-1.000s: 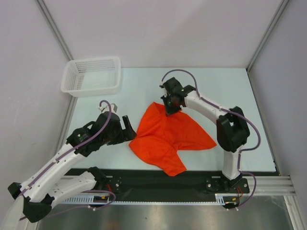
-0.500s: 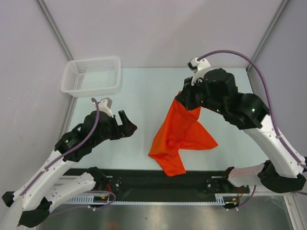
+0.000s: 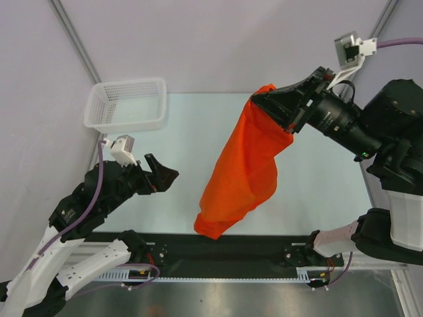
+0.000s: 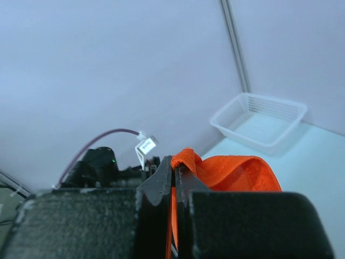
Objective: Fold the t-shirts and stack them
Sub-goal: Flatten the tshirt out
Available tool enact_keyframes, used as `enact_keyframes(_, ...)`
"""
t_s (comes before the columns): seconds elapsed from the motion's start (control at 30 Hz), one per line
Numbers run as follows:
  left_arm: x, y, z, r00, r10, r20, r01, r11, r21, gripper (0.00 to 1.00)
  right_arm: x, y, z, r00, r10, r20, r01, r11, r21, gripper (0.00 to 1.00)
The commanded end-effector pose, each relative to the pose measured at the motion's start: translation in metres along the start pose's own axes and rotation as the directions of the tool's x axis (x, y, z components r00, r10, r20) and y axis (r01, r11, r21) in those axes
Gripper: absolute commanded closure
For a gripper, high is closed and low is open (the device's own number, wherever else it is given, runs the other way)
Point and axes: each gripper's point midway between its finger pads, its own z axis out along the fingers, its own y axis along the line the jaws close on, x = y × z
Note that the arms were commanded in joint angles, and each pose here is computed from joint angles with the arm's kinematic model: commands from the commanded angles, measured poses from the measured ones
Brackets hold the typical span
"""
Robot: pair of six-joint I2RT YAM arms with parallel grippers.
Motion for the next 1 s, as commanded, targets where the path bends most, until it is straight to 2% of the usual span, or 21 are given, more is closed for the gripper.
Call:
enact_keyframes(0.0, -0.009, -0.008, -0.009, 0.999, 0.041, 0.018, -0.042, 0.999, 0.033, 0.01, -0.046, 0.031, -0.008, 0.985, 0.071, 0.154, -0.05, 0.99, -0.135, 1.0)
enact_keyframes(0.1, -0.016, -0.011, -0.015, 0.998, 0.054, 0.033, -0.056, 0.997, 0.044, 0.0, -0.057, 0.039, -0.008, 0.977, 0.087, 0.195, -0.054, 0.984, -0.17, 1.0)
enact_keyframes(0.2, -0.016, -0.017, -0.016, 0.997, 0.077, 0.022, -0.079, 0.995, 0.068, 0.0, -0.061, 0.007, -0.01, 0.973, 0.079, 0.217, -0.082, 0.997, 0.005, 1.0)
enact_keyframes(0.23, -0.013, -0.018, -0.016, 0.996, 0.09, 0.006, -0.09, 0.993, 0.079, 0.0, -0.066, -0.015, -0.017, 0.964, 0.071, 0.255, -0.105, 0.987, 0.124, 1.0)
enact_keyframes(0.33, 0.007, -0.004, -0.006, 0.991, 0.099, -0.091, -0.099, 0.995, 0.011, 0.01, -0.058, -0.052, -0.034, 0.959, 0.038, 0.281, -0.125, 0.947, 0.297, 1.0)
enact_keyframes(0.4, 0.034, 0.003, 0.003, 0.973, 0.126, -0.192, -0.133, 0.991, -0.021, 0.04, -0.04, -0.071, -0.038, 0.965, 0.043, 0.258, -0.143, 0.913, 0.383, 1.0)
enact_keyframes(0.43, 0.043, 0.001, 0.005, 0.97, 0.115, -0.213, -0.124, 0.992, -0.028, 0.04, -0.027, -0.089, -0.042, 0.974, 0.024, 0.225, -0.131, 0.87, 0.476, 1.0)
enact_keyframes(0.5, 0.064, -0.005, 0.011, 0.948, 0.187, -0.257, -0.206, 0.977, -0.048, 0.04, 0.002, -0.116, -0.034, 0.989, 0.006, 0.149, -0.096, 0.791, 0.604, 1.0)
enact_keyframes(0.53, 0.07, -0.007, 0.011, 0.945, 0.181, -0.272, -0.206, 0.976, -0.066, 0.03, 0.024, -0.13, -0.034, 0.998, -0.006, 0.06, -0.035, 0.75, 0.66, 1.0)
enact_keyframes(0.6, 0.082, -0.017, 0.015, 0.93, 0.219, -0.295, -0.249, 0.966, -0.068, 0.03, 0.057, -0.169, -0.027, 0.999, 0.013, -0.039, 0.021, 0.655, 0.756, 1.0)
enact_keyframes(0.67, 0.098, -0.028, 0.02, 0.921, 0.215, -0.324, -0.246, 0.967, -0.06, 0.03, 0.084, -0.196, -0.028, 0.992, 0.055, -0.112, 0.056, 0.608, 0.792, 1.0)
enact_keyframes(0.7, 0.102, -0.033, 0.022, 0.921, 0.214, -0.326, -0.242, 0.969, -0.046, 0.03, 0.109, -0.223, -0.031, 0.981, 0.095, -0.172, 0.088, 0.567, 0.819, 1.0)
enact_keyframes(0.8, 0.121, -0.042, 0.031, 0.916, 0.203, -0.346, -0.22, 0.975, -0.013, 0.0, 0.124, -0.243, -0.037, 0.975, 0.152, -0.162, 0.048, 0.569, 0.821, 1.0)
enact_keyframes(0.83, 0.129, -0.041, 0.037, 0.913, 0.209, -0.351, -0.225, 0.974, -0.005, 0.0, 0.135, -0.26, -0.047, 0.969, 0.18, -0.171, 0.051, 0.527, 0.848, 1.0)
enact_keyframes(0.97, 0.156, -0.041, 0.067, 0.879, 0.28, -0.385, -0.311, 0.95, -0.02, 0.0, 0.16, -0.283, -0.063, 0.952, 0.236, -0.194, 0.059, 0.48, 0.875, 1.0)
